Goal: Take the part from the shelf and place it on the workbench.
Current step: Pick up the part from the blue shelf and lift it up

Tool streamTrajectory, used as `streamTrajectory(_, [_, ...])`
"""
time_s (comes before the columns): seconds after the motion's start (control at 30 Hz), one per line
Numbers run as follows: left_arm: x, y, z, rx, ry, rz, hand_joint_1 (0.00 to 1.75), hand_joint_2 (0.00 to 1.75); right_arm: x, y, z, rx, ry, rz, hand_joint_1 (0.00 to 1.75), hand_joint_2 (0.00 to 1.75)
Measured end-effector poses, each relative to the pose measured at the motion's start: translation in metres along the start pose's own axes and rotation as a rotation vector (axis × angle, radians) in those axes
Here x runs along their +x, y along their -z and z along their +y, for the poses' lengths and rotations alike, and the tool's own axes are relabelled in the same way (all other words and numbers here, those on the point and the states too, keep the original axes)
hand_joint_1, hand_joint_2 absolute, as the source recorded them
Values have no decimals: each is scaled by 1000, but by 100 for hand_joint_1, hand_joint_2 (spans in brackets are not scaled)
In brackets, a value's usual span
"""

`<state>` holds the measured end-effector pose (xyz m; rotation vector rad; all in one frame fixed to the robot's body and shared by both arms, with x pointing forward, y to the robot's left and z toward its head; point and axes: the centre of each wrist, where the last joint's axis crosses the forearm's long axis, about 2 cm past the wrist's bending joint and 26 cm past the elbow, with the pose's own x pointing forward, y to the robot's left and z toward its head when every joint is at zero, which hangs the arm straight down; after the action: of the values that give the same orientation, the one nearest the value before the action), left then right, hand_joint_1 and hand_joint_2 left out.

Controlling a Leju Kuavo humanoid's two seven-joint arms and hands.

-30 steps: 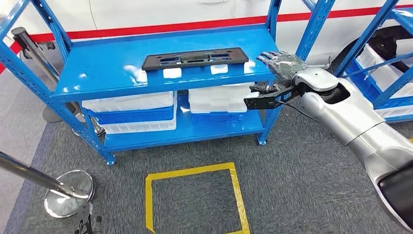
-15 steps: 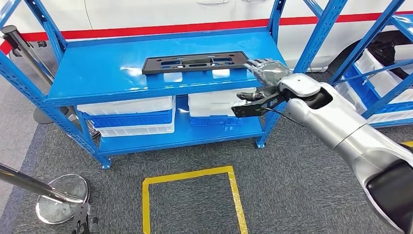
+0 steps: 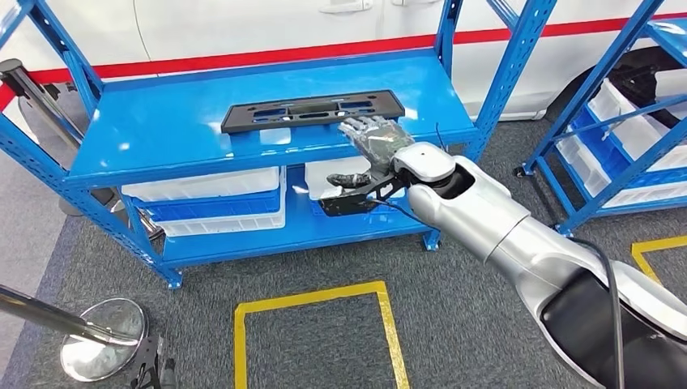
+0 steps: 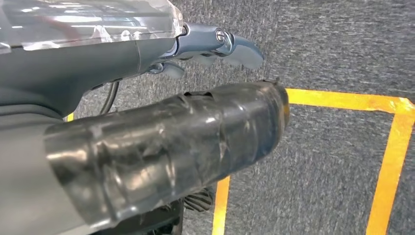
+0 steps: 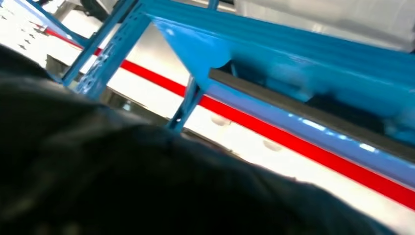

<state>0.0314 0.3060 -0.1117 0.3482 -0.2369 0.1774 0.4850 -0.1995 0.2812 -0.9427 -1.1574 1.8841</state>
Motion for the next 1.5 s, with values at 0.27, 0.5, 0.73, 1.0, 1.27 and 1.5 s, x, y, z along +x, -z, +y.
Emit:
streamTrajectory(0.27, [0,1,2,3,3,6,0,0,29,8,3,5,10,-45,0,0])
streamTrajectory(0.5, [-1,1,2,3,3,8,0,0,33,9,1,6,8,-47,0,0])
streamTrajectory(0.73, [-1,1,2,3,3,8,0,0,32,9,3,16,9,-40,0,0])
streamTrajectory(1.0, [-1,0,1,-5,8,6,0,0,39,11,-2,14,1,-53,0,0])
streamTrajectory(1.27, [-2,1,3,21,-2,19,0,0,44,12,4,33,3,-66,0,0])
streamTrajectory(1.5, [-3,0,3,21,-4,15,0,0,43,12,4,45,-2,-65,0,0])
